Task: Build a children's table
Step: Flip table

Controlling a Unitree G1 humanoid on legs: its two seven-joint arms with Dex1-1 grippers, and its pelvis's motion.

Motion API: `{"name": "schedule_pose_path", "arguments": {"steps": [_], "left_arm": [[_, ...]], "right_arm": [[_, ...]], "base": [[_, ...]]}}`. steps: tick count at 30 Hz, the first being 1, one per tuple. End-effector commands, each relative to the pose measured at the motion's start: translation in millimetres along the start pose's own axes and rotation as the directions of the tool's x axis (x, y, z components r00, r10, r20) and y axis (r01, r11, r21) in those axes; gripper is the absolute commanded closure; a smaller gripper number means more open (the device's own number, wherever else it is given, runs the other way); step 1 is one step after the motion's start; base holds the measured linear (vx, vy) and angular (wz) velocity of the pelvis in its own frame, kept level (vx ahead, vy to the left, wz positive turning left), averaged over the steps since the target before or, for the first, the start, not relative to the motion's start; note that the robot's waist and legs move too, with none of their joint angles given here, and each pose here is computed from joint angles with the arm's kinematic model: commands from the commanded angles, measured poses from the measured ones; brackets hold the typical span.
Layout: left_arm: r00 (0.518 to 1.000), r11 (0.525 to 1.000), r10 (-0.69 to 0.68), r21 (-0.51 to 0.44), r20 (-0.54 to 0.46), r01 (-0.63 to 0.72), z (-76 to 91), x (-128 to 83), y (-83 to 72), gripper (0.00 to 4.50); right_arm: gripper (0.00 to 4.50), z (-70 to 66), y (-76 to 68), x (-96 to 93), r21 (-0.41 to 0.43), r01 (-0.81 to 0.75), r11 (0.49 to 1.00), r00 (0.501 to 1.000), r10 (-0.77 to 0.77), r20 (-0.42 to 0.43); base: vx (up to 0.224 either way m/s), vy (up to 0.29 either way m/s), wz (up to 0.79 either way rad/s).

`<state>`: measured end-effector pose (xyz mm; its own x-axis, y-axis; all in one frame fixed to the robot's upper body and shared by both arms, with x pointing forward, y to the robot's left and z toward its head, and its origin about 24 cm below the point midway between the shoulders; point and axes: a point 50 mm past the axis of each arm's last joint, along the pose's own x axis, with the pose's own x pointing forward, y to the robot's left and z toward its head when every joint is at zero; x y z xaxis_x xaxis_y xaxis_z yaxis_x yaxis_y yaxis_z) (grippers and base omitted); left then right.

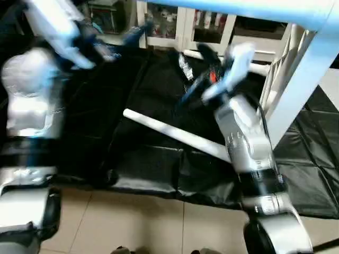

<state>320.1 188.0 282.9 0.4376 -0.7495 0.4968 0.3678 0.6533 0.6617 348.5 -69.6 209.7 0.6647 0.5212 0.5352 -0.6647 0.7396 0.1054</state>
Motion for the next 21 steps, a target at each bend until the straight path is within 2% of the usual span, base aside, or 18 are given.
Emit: {"name": "schedule_pose_path", "arguments": {"steps": [1, 3, 6, 13, 15, 16, 17, 21], "left_arm": [[1.000, 1.000, -0.002, 0.006, -0.010, 0.002, 2.2, -3.9, 0.4, 0.08], [1.000, 1.000, -0.003, 0.007, -0.013, 0.003, 2.9, -5.1, 0.1, 0.08], [1.000, 1.000, -0.009, 0.008, -0.026, 0.009, 4.2, -7.3, -0.5, 0.08], [0.999, 1.000, -0.018, 0.012, -0.037, 0.018, 5.5, -8.4, -1.0, 0.08], [0.999, 1.000, -0.022, 0.017, -0.039, 0.023, 6.8, -8.5, -0.6, 0.08], [0.999, 1.000, -0.022, 0.017, -0.039, 0.023, 6.8, -8.5, -0.6, 0.08], [0.999, 0.999, -0.025, 0.027, -0.043, 0.026, 7.7, -8.8, 0.5, 0.08], [0.998, 0.998, -0.030, 0.056, -0.047, 0.033, 10.5, -9.2, 5.0, 0.08]], "right_arm": [[0.00, 10.5, -2.4, 7.1, -0.004, -0.018, 1.000, 0.998, 0.019, 0.061], [0.00, 14.8, -1.7, 11.8, -0.009, -0.035, 0.999, 0.996, 0.035, 0.084], [0.00, 31.7, 4.7, 23.5, -0.047, -0.096, 0.994, 0.982, 0.103, 0.156], [0.00, 44.9, 10.9, 30.0, -0.077, -0.147, 0.986, 0.965, 0.160, 0.206], [0.00, 52.9, 21.0, 30.8, -0.106, -0.202, 0.974, 0.947, 0.222, 0.234], [0.00, 52.9, 21.0, 30.8, -0.106, -0.202, 0.974, 0.947, 0.222, 0.234], [0.00, 55.2, 28.6, 29.1, -0.121, -0.243, 0.962, 0.934, 0.266, 0.239], [0.00, 53.0, 46.8, 19.2, -0.138, -0.344, 0.929, 0.906, 0.367, 0.211]], "base": [[0.000, 0.000, 0.00], [0.000, 0.000, 0.00], [0.000, 0.000, 0.00], [0.000, 0.000, 0.00], [0.000, 0.000, 0.00], [0.000, 0.000, 0.00], [0.000, 0.000, 0.00], [0.000, 0.000, 0.00]]}}
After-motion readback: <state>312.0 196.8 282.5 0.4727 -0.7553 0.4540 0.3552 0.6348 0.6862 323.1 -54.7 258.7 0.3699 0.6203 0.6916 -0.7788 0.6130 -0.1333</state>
